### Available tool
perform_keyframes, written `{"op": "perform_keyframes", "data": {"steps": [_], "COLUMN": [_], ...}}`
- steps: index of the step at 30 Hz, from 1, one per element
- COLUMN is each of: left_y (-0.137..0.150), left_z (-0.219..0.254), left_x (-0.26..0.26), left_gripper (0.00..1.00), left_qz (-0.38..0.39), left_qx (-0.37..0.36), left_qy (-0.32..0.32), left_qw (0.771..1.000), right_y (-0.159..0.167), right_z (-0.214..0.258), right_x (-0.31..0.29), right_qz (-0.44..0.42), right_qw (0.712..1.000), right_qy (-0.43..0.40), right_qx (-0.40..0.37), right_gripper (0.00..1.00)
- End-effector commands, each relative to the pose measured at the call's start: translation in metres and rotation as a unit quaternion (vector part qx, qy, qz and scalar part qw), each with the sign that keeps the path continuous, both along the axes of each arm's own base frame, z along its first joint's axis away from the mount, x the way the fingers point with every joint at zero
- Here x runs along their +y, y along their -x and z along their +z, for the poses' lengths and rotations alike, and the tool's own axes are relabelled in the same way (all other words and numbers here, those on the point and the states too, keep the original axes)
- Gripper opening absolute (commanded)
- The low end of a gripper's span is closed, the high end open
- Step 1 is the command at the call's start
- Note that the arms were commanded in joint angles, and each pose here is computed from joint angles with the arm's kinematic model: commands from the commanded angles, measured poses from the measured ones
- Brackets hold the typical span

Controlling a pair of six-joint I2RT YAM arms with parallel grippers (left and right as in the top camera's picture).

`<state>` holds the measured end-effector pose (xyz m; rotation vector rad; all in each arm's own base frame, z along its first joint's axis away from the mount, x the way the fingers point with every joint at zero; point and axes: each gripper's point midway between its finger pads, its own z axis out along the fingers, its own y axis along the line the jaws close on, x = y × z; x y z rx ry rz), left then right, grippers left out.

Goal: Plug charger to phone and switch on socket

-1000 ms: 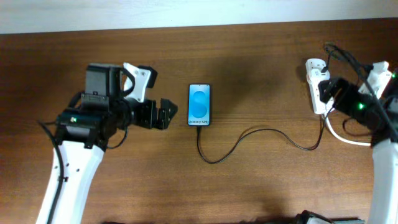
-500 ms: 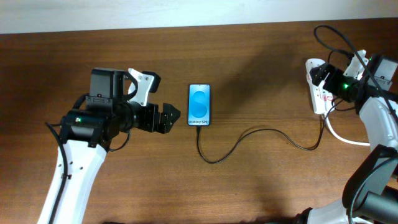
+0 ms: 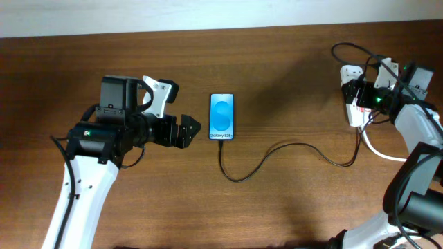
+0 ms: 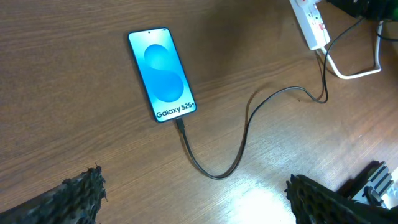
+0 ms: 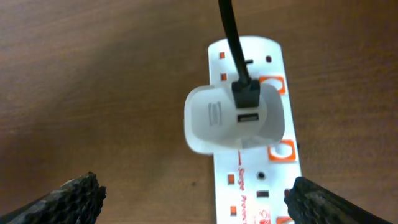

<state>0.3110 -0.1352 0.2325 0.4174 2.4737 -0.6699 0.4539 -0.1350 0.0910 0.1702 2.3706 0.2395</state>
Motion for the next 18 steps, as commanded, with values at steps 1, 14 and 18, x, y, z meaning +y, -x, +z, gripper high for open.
{"op": "perform_keyframes", "data": {"steps": [1, 14, 18], "left_y": [0.002, 0.002, 0.002], "left_z": [0.003, 0.003, 0.003], "left_x": [-0.002, -0.002, -0.002], "left_gripper": [0.99, 0.99, 0.99], "left_qz": [-0.006, -0.006, -0.006], "left_qx": [-0.005, -0.005, -0.005], "left_qy": [0.006, 0.006, 0.006], "left_qw": [1.000, 1.000, 1.000], "right_y": [-0.007, -0.012, -0.016], "right_z": [-0.009, -0.041, -0.040], "right_x": [-0.006, -0.012, -0.009], "right_qz": [0.011, 0.002, 0.011], "right_qw": [1.000, 1.000, 1.000], "right_qy": [0.018, 0.021, 0.015], "right_qx": [-0.005, 0.014, 0.003], "right_gripper": [0.98, 0.98, 0.98]}}
